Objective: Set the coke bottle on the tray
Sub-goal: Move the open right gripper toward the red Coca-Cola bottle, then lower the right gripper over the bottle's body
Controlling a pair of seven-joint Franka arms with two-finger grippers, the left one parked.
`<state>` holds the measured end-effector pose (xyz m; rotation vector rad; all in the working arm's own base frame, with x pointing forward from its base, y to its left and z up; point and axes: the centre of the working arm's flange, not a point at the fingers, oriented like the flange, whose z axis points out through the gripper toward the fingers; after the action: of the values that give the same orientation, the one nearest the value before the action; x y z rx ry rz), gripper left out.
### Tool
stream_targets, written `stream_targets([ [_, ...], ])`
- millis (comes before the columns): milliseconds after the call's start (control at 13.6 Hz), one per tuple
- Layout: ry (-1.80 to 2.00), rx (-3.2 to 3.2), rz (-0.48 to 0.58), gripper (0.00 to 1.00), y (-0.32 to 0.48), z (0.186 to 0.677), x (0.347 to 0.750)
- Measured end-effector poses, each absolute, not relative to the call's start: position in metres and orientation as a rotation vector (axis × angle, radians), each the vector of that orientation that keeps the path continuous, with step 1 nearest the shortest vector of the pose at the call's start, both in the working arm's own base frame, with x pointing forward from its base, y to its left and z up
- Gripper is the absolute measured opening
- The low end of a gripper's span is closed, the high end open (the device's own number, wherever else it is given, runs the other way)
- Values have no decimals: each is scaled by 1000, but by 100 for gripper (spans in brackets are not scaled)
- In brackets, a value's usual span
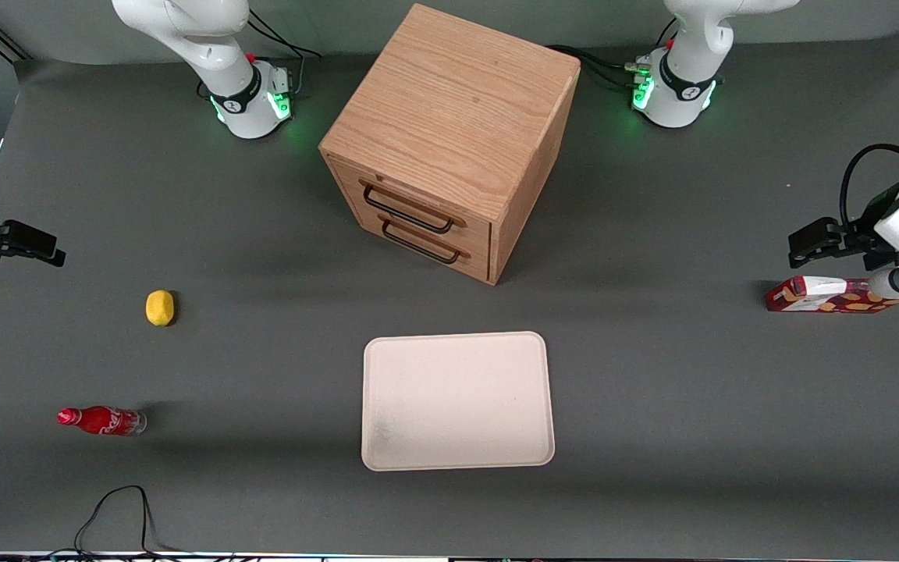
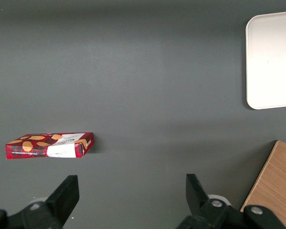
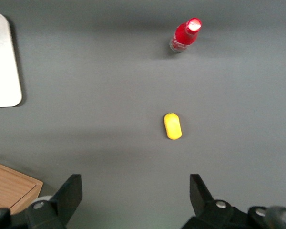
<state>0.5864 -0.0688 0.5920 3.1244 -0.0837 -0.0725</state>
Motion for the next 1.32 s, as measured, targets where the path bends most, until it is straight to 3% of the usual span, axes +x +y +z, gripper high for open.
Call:
stream_targets([
  [588,27,3126,-79,100,-189,558,628],
  [955,88,3115,-28,100,-193,546,665],
  [1322,176,3115,-22,100,-167,481,711],
])
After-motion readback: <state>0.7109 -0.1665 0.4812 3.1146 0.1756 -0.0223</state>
